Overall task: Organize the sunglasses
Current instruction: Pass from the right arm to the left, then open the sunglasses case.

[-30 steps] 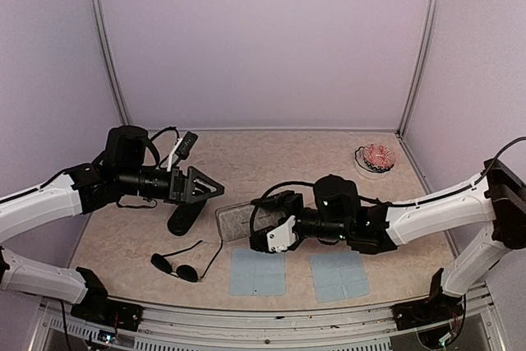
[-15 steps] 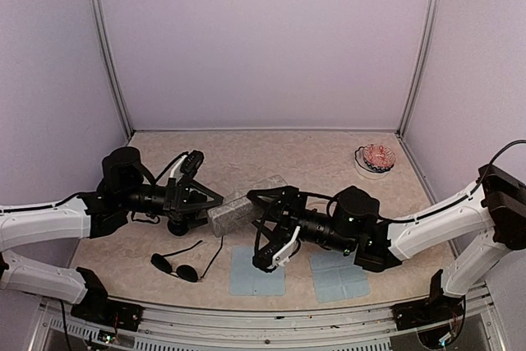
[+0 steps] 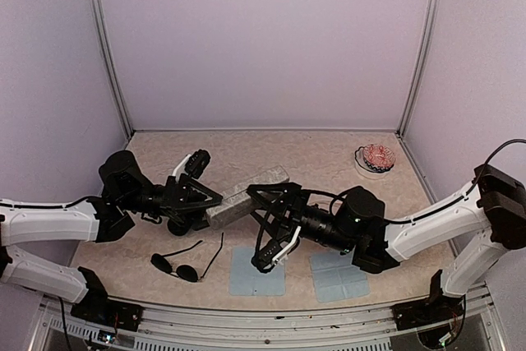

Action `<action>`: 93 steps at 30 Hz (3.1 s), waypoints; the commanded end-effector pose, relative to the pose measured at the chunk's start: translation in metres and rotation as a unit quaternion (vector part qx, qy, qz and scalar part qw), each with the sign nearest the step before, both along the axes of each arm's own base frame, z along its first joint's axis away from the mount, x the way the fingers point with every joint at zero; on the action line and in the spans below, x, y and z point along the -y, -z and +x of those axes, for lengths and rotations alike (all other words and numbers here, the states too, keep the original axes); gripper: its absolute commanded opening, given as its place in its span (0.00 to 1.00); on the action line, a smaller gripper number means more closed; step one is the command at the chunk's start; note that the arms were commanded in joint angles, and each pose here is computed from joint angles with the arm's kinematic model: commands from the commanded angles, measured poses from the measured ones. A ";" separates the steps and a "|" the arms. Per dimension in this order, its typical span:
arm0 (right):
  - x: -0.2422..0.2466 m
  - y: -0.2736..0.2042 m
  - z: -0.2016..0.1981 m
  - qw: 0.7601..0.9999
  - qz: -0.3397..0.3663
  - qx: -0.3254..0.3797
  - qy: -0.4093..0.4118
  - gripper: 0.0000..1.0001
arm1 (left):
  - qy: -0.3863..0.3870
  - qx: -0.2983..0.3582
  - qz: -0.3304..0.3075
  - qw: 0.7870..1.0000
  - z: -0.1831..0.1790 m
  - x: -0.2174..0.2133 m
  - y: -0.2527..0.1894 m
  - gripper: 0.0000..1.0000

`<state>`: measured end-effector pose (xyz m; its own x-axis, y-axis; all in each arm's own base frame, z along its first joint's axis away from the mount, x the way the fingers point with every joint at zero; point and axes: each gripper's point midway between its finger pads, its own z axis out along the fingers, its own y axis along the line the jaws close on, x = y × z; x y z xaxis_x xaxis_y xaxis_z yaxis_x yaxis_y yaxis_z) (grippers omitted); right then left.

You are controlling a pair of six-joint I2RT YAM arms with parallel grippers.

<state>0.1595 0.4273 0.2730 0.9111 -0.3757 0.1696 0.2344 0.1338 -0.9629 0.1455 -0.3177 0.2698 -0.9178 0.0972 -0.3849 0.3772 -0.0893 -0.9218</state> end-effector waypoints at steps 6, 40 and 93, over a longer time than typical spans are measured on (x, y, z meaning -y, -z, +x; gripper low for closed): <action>0.002 -0.012 -0.011 0.999 0.024 0.031 -0.005 0.47 | 0.019 0.015 -0.014 1.000 -0.006 0.002 -0.012 0.61; 0.058 -0.037 0.050 0.675 0.288 -0.679 -0.003 0.98 | -0.257 0.161 0.011 0.953 0.084 -0.024 -0.033 0.05; -0.010 -0.108 0.039 0.306 0.282 -0.834 -0.363 0.72 | -0.228 0.244 -0.139 0.932 0.025 -0.005 -0.094 0.04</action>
<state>0.1985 0.4402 0.3707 -0.5778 0.4631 -0.6721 -0.7975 -0.1454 0.5855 0.1783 -0.3170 0.3457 -0.5895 -0.3911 -0.7067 0.7645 0.0122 -0.6445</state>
